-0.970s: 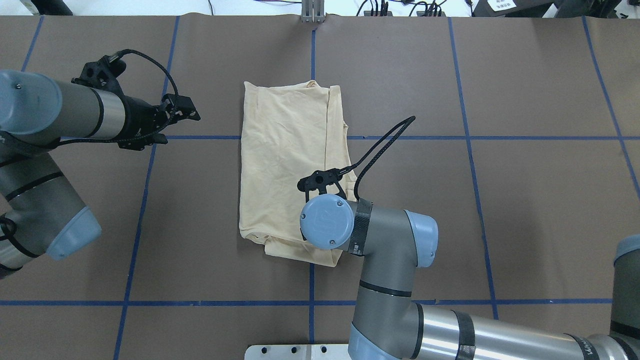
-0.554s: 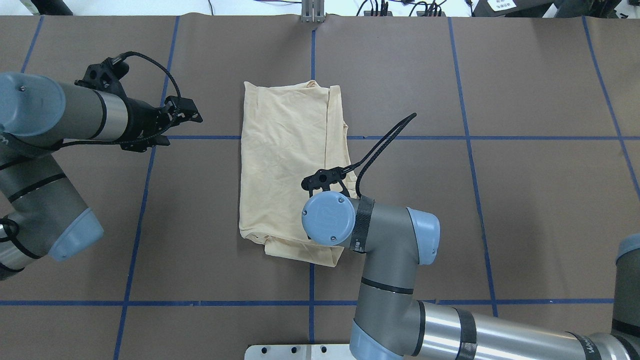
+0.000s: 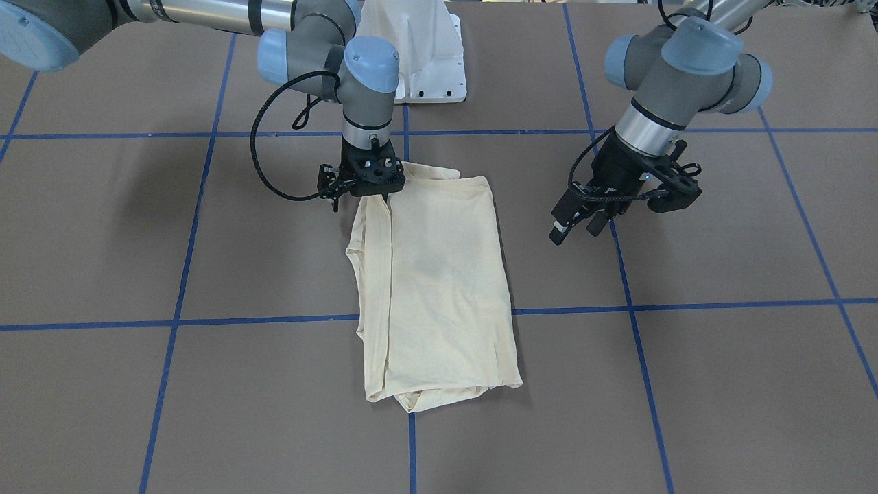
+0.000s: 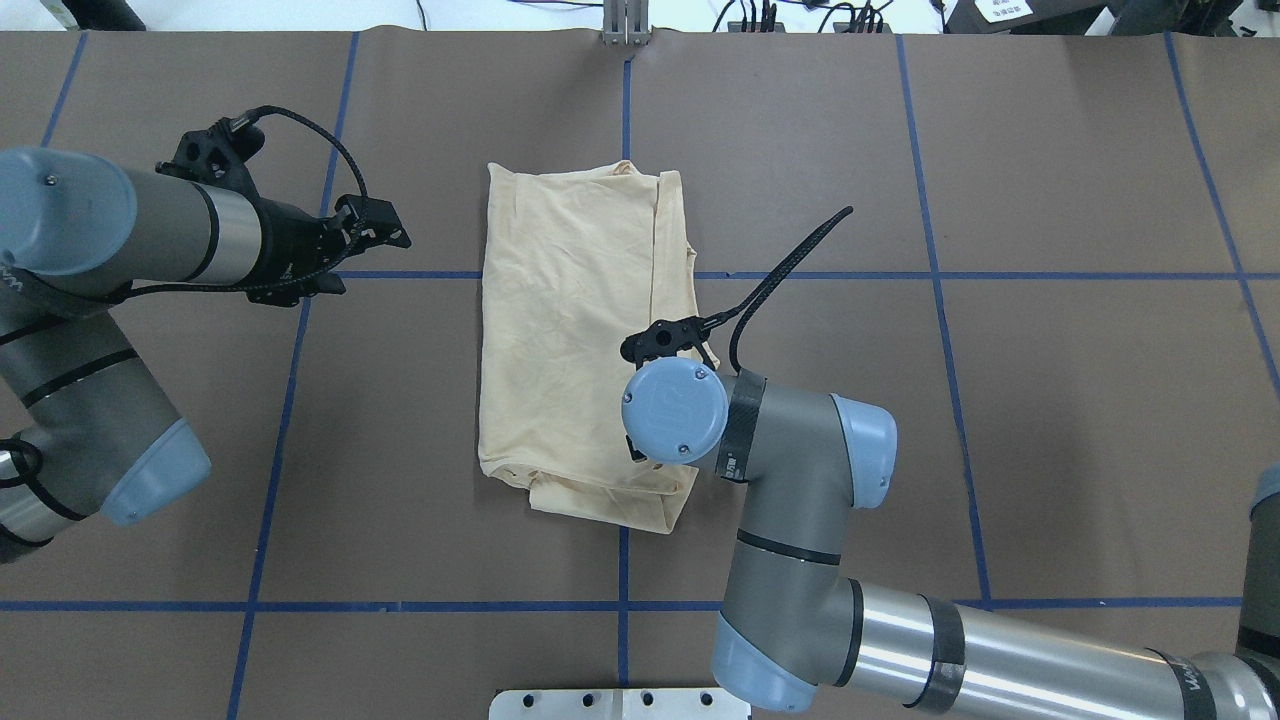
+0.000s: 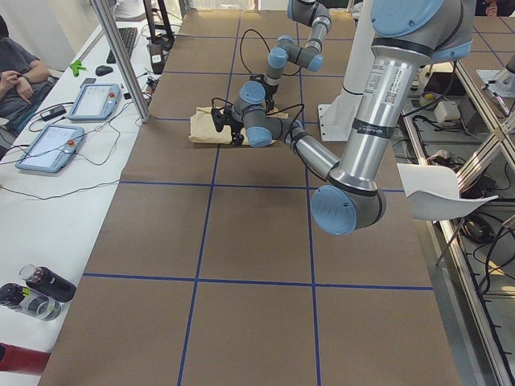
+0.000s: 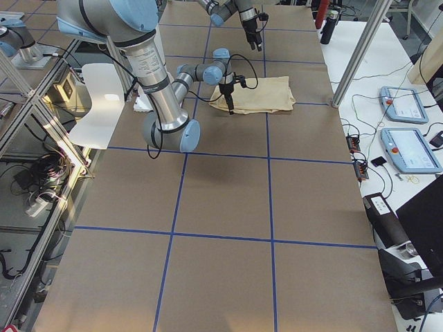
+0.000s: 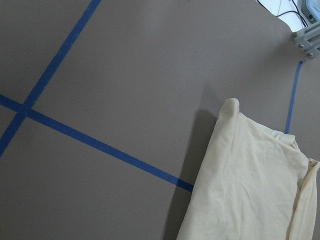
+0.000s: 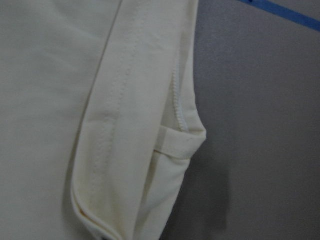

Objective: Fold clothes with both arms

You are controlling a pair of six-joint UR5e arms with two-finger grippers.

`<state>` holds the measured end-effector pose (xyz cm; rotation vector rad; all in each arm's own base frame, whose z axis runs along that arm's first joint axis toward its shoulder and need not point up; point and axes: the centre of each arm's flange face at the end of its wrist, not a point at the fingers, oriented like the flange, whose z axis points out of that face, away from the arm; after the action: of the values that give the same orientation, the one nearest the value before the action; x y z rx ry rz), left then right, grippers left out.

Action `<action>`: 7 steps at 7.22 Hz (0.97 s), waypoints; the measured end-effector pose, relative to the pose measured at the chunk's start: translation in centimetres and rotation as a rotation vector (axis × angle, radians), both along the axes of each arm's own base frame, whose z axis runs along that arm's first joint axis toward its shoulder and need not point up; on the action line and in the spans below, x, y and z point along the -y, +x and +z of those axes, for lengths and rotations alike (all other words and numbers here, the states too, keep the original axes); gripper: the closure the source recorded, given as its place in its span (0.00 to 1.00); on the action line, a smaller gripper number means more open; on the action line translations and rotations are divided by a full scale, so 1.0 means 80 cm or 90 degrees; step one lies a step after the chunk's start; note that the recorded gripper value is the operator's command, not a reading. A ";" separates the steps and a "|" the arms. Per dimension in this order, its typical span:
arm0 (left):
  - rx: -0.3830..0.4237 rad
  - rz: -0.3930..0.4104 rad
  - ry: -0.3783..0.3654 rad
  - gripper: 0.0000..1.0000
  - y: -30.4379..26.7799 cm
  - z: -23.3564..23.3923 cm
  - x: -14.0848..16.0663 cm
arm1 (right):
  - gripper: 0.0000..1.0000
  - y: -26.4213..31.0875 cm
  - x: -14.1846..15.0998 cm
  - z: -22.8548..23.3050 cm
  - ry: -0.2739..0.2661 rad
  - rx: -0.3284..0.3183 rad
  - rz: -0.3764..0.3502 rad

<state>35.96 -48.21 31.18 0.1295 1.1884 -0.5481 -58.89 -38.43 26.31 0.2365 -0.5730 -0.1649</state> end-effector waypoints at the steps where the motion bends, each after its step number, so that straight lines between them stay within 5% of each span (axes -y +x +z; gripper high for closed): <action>1: -0.003 0.001 0.000 0.00 0.000 -0.003 -0.001 | 0.00 0.021 0.011 0.017 0.001 -0.007 -0.005; 4: -0.007 0.000 0.001 0.00 0.001 -0.010 -0.002 | 0.00 0.122 0.021 0.044 0.001 -0.023 -0.036; 7: -0.004 0.001 0.001 0.00 0.002 -0.007 0.000 | 0.02 0.113 0.052 -0.029 0.024 0.036 -0.030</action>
<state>36.15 -48.18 30.62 0.1278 1.1944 -0.5460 -49.83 -42.57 24.02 0.2652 -0.6329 -0.2160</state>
